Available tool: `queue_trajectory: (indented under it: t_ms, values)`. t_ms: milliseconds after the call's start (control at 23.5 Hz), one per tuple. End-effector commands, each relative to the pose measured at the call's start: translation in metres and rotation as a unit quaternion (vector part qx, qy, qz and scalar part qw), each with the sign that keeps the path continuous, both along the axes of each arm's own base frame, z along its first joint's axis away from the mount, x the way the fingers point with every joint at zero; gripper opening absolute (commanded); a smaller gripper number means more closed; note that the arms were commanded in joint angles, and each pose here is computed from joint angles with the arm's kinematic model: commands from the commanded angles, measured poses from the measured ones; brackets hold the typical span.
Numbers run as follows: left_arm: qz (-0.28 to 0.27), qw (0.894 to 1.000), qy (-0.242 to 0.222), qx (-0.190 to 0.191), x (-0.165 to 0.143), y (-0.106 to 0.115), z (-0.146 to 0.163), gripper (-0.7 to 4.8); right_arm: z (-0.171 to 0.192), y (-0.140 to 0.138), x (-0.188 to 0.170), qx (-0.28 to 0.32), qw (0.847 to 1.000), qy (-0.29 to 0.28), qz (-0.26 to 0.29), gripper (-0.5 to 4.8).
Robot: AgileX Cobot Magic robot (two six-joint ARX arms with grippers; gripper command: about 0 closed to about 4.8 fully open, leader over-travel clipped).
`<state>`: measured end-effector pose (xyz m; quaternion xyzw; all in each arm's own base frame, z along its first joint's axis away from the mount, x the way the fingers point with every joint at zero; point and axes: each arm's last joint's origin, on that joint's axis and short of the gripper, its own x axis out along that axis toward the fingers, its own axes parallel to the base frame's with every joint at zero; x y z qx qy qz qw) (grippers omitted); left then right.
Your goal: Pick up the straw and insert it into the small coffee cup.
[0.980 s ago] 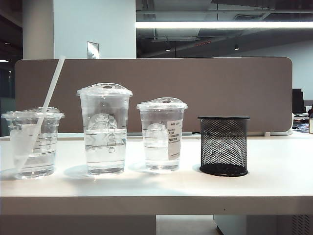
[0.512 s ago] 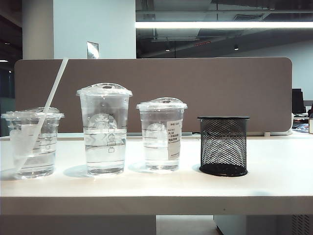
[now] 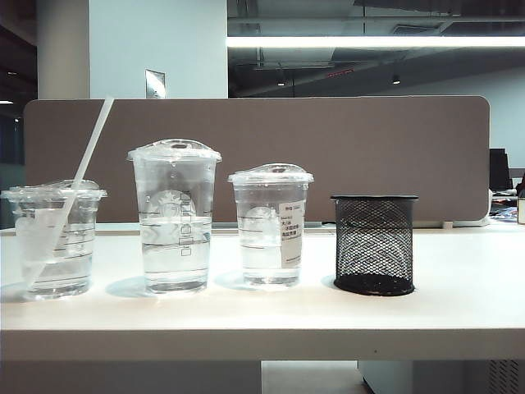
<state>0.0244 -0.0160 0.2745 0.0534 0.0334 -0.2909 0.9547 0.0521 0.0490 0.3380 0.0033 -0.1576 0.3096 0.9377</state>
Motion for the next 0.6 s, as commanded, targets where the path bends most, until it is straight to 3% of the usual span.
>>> queue_trajectory:
  t_ms: [43, 298, 597]
  values:
    - [0.015, 1.0, 0.004, -0.019, 0.013, 0.001, -0.01, -0.06, -0.019, -0.011, -0.009, -0.017, 0.999, 0.039, -0.022, -0.01]
    - [0.053, 0.996, 0.011, -0.064, 0.036, 0.004, -0.036, -0.05, -0.054, -0.019, -0.016, -0.03, 0.995, 0.089, -0.016, -0.01]
    - [0.097, 0.993, 0.016, -0.066, 0.053, 0.007, -0.064, -0.05, -0.083, -0.012, -0.01, -0.047, 0.989, 0.141, -0.011, -0.01]
